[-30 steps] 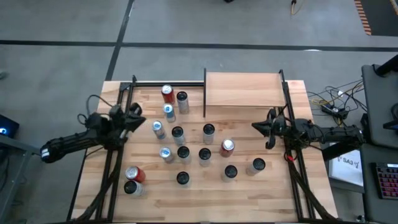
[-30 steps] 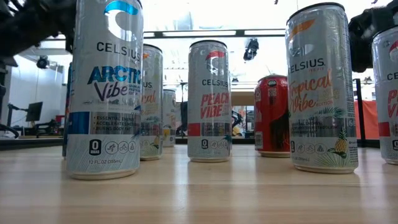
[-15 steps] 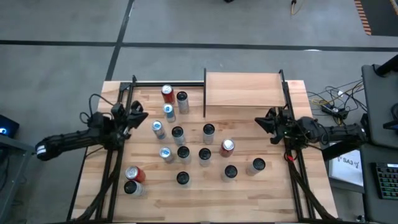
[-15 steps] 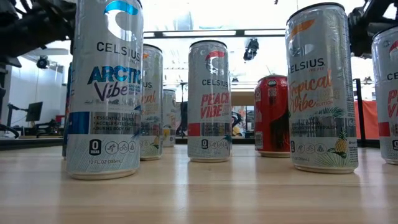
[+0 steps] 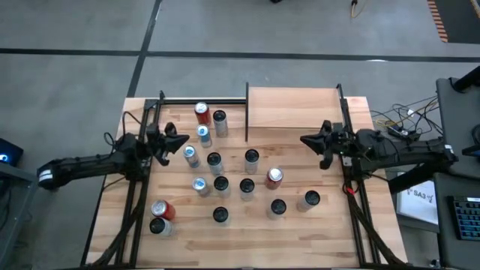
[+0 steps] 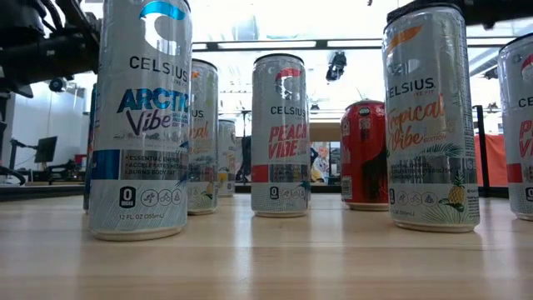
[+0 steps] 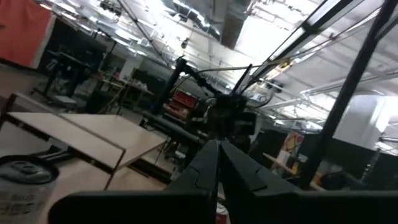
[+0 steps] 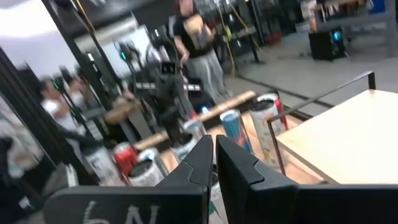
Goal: Place canned beverage on shelf
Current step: Put the top white pink soda can on the shelf
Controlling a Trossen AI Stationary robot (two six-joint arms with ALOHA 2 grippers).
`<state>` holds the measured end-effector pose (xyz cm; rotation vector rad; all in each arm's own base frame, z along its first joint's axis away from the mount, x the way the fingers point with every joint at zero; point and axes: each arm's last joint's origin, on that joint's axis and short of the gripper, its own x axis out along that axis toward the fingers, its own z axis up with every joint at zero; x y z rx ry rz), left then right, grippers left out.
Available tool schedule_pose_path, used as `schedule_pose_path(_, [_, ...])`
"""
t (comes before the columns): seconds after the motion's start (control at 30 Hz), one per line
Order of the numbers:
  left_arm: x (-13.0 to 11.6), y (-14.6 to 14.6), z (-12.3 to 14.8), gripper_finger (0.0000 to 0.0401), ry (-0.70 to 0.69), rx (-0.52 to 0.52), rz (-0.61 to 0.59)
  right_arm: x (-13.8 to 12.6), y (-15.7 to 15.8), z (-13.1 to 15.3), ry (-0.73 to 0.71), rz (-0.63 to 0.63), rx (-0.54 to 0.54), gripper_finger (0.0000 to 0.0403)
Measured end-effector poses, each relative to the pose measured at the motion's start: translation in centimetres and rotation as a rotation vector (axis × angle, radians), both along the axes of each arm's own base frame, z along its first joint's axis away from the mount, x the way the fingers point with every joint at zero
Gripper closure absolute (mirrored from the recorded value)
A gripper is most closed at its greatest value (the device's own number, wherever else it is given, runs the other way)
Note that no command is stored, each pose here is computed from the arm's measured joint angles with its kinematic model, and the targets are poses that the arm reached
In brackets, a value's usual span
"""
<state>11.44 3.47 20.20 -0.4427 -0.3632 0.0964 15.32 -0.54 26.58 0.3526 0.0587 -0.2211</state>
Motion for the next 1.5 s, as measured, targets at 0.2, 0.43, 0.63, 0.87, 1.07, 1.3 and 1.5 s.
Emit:
schedule_pose_path(0.2, [0.3, 0.1, -0.4, 0.0401, 0.037, -0.001, 0.004, 2.8, 0.0, 2.9, 0.115, 0.01, -0.068, 0.039])
schedule_pose_path(0.43, [0.7, 0.2, -0.7, 0.0401, 0.064, -0.012, 0.012, 6.4, 0.0, 4.8, 0.241, 0.039, -0.198, 0.039])
schedule_pose_path(0.63, [0.5, 0.4, -0.1, 0.0401, 0.004, 0.017, 0.086, 9.9, 0.0, 4.5, 0.349, 0.074, -0.305, 0.039])
schedule_pose_path(0.87, [0.3, 0.3, 0.7, 0.0401, -0.079, 0.081, 0.106, 13.8, 0.0, 4.8, 0.431, 0.115, -0.415, 0.039])
schedule_pose_path(1.07, [0.2, 0.3, 0.8, 0.0401, -0.08, 0.134, 0.131, 16.4, 0.1, 4.7, 0.546, 0.155, -0.452, 0.039])
schedule_pose_path(1.3, [0.2, 0.5, 0.8, 0.0401, -0.081, 0.119, 0.19, 19.0, 0.1, 3.7, 0.668, 0.185, -0.433, 0.039])
schedule_pose_path(1.5, [0.2, 0.5, 0.8, 0.0401, -0.075, 0.139, 0.198, 20.8, 0.1, 2.9, 0.741, 0.207, -0.438, 0.039])
